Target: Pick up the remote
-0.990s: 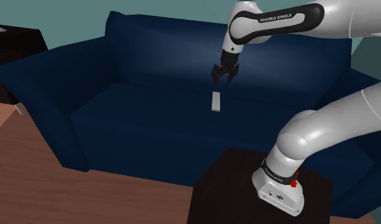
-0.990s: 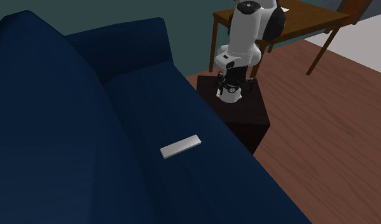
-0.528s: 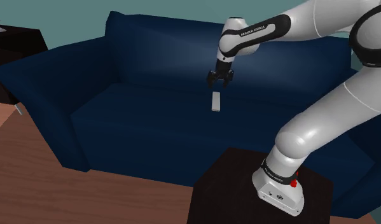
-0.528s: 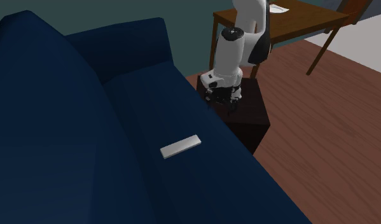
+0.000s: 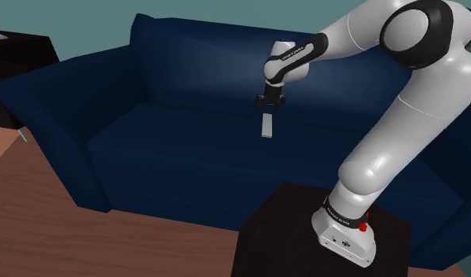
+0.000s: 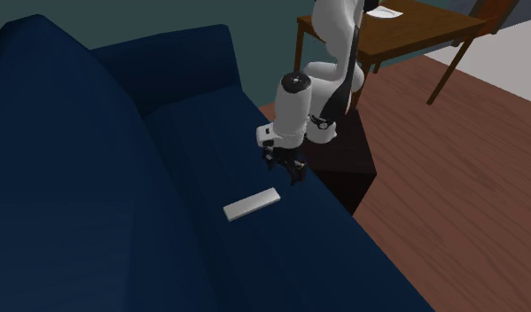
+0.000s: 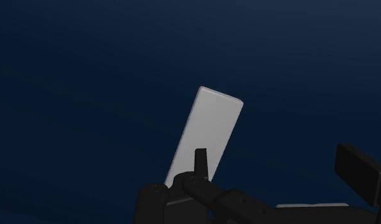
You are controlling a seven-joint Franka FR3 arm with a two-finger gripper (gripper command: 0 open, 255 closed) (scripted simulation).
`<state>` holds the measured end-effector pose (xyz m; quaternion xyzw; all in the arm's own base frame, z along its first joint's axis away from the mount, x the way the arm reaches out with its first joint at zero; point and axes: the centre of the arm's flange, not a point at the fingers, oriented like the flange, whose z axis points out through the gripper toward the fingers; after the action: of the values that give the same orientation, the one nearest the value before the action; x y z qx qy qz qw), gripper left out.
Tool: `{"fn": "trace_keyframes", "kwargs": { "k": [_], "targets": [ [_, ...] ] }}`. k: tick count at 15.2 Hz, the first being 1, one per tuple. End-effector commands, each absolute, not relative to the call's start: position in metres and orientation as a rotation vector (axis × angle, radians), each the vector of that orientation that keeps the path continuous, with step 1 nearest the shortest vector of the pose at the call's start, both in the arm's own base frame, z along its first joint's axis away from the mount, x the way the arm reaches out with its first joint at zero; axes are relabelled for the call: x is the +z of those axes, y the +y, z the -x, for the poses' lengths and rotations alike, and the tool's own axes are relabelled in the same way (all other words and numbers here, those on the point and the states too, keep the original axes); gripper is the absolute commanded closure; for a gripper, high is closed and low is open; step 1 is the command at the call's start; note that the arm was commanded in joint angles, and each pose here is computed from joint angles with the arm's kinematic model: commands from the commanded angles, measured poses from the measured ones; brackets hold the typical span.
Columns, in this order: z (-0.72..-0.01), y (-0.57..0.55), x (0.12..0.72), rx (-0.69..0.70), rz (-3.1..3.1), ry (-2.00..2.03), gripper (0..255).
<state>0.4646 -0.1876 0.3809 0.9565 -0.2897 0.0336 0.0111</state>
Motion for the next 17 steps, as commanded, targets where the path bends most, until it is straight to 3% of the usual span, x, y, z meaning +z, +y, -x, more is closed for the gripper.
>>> {"fn": "trace_keyframes", "kwargs": {
  "k": [1, 9, 17],
  "targets": [
    [-0.476, -0.206, 0.364, 0.113, -2.954, -0.963, 0],
    [-0.506, -0.279, 0.302, 0.137, -2.830, -1.186, 0],
    [-0.506, -0.280, 0.261, 0.138, -2.828, -1.190, 0]
  ]
}}
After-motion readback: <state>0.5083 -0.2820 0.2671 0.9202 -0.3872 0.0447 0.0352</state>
